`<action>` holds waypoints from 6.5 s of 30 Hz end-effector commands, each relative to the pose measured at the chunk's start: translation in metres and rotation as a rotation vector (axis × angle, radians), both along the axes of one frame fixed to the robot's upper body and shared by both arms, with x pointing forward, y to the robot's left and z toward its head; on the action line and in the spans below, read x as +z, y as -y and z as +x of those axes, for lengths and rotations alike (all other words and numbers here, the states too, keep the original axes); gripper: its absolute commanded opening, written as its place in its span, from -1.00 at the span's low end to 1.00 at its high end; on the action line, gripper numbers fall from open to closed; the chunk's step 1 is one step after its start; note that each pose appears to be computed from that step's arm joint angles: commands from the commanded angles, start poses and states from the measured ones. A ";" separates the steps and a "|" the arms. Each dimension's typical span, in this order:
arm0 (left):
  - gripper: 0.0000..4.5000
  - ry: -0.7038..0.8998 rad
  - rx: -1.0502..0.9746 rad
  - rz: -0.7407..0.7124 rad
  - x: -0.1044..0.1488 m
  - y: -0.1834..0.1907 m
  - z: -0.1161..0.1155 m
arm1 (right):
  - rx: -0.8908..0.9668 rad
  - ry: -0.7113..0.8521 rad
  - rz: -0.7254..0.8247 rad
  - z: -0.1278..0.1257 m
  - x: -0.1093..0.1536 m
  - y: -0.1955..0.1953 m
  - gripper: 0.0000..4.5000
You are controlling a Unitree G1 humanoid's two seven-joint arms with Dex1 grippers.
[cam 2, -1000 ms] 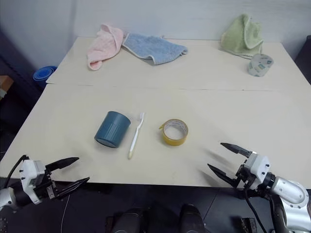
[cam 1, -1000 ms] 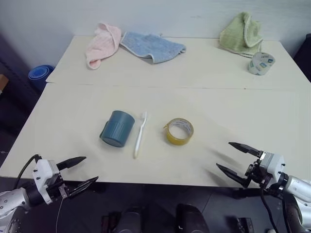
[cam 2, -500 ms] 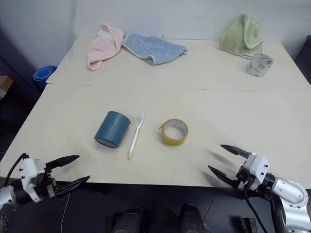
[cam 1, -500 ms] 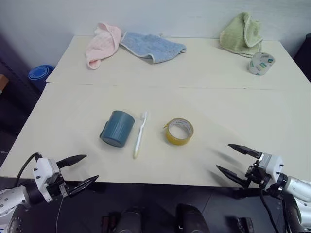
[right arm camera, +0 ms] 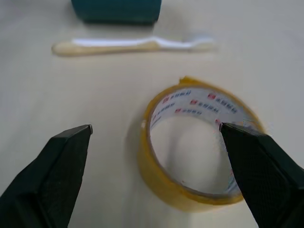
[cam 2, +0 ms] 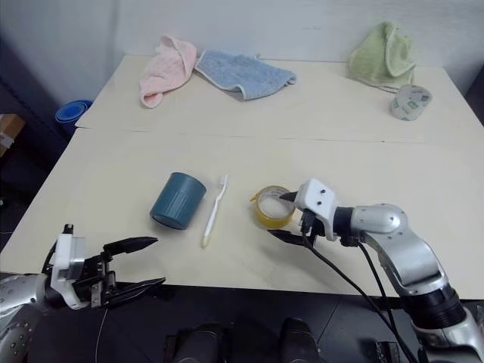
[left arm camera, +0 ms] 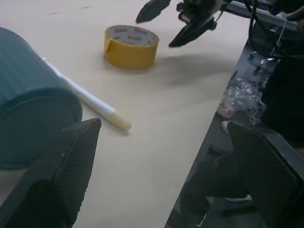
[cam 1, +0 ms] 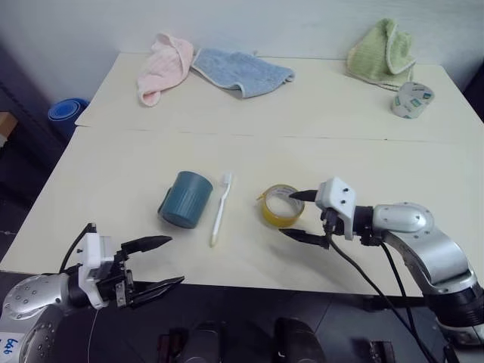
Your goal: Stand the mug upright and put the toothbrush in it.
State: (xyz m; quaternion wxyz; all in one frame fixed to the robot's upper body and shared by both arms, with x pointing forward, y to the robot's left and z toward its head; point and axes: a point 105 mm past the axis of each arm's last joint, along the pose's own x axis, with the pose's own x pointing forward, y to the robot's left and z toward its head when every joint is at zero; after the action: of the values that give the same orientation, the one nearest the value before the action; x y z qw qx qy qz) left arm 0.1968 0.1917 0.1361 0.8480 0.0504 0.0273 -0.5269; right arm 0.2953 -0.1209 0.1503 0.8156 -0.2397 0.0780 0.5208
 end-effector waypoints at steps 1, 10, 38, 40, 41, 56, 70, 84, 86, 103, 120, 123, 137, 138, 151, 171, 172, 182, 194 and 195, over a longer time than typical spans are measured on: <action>1.00 0.028 -0.019 -0.015 0.006 0.011 -0.002 | 0.031 -0.014 -0.201 0.008 -0.015 0.000 0.61; 1.00 0.038 0.025 -0.001 0.004 0.003 0.001 | 0.094 -0.007 -0.289 0.015 -0.012 0.013 -0.70; 1.00 -0.009 0.366 -0.007 -0.003 -0.069 0.009 | -0.109 -0.002 -0.211 0.015 0.056 0.193 0.57; 1.00 -0.072 0.503 -0.002 -0.008 -0.097 0.008 | 0.025 0.095 -0.060 0.004 0.073 0.162 0.90; 1.00 -0.111 0.547 0.000 -0.010 -0.108 0.007 | 0.064 0.079 0.059 -0.005 0.077 0.144 0.95; 1.00 -0.429 0.641 -0.015 0.024 -0.088 0.097 | 0.219 0.323 0.411 -0.057 0.026 0.033 0.98; 0.51 -0.635 0.534 0.264 -0.025 -0.031 0.145 | 0.124 0.363 0.392 -0.055 0.024 0.038 1.00; -0.99 -0.636 0.473 0.185 -0.021 -0.023 0.155 | 0.035 0.370 0.368 -0.057 0.016 0.049 1.00; -0.99 -0.579 0.494 0.130 -0.005 -0.032 0.159 | 0.007 0.375 0.364 -0.059 0.016 0.053 1.00; -0.99 0.491 0.057 -0.338 0.081 0.168 0.182 | -0.318 0.521 0.205 -0.082 -0.004 0.133 1.00; 0.11 0.610 -0.008 -0.087 0.018 0.196 0.172 | -0.327 0.542 0.241 -0.095 -0.004 0.132 1.00; 0.52 0.630 -0.002 -0.093 0.025 0.182 0.172 | -0.309 0.534 0.249 -0.090 -0.005 0.130 1.00; 0.98 0.266 0.278 0.125 0.028 -0.037 0.086 | 0.013 0.365 0.396 -0.062 0.017 0.063 1.00; 0.98 0.203 0.366 0.149 0.022 -0.061 0.076 | 0.031 0.366 0.394 -0.061 0.019 0.058 1.00; 0.98 -0.285 0.493 0.097 0.022 -0.042 0.054 | 0.047 0.425 0.315 -0.050 0.052 0.051 1.00; 0.71 -0.503 0.318 0.420 -0.042 0.106 0.130 | -0.300 0.298 0.190 -0.111 0.001 0.145 1.00; 0.58 -0.497 0.311 0.426 -0.043 0.106 0.130 | -0.314 0.294 0.193 -0.113 -0.002 0.148 1.00; -0.85 -0.392 0.276 0.491 -0.043 0.104 0.139 | -0.370 0.292 0.212 -0.125 -0.022 0.161 1.00; -0.95 0.114 -0.063 -0.387 0.113 0.117 0.146 | -0.425 0.325 0.223 -0.129 -0.031 0.172 1.00; -0.95 0.152 -0.165 -0.457 0.126 0.126 0.136 | -0.436 0.327 0.227 -0.130 -0.031 0.172 1.00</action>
State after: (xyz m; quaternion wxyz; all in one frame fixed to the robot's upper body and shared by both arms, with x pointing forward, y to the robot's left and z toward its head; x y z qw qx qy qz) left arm 0.3553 0.0753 0.2196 0.8516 -0.0889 -0.0538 -0.5137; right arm 0.1689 -0.2885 0.1123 0.9281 -0.1965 -0.0489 0.3124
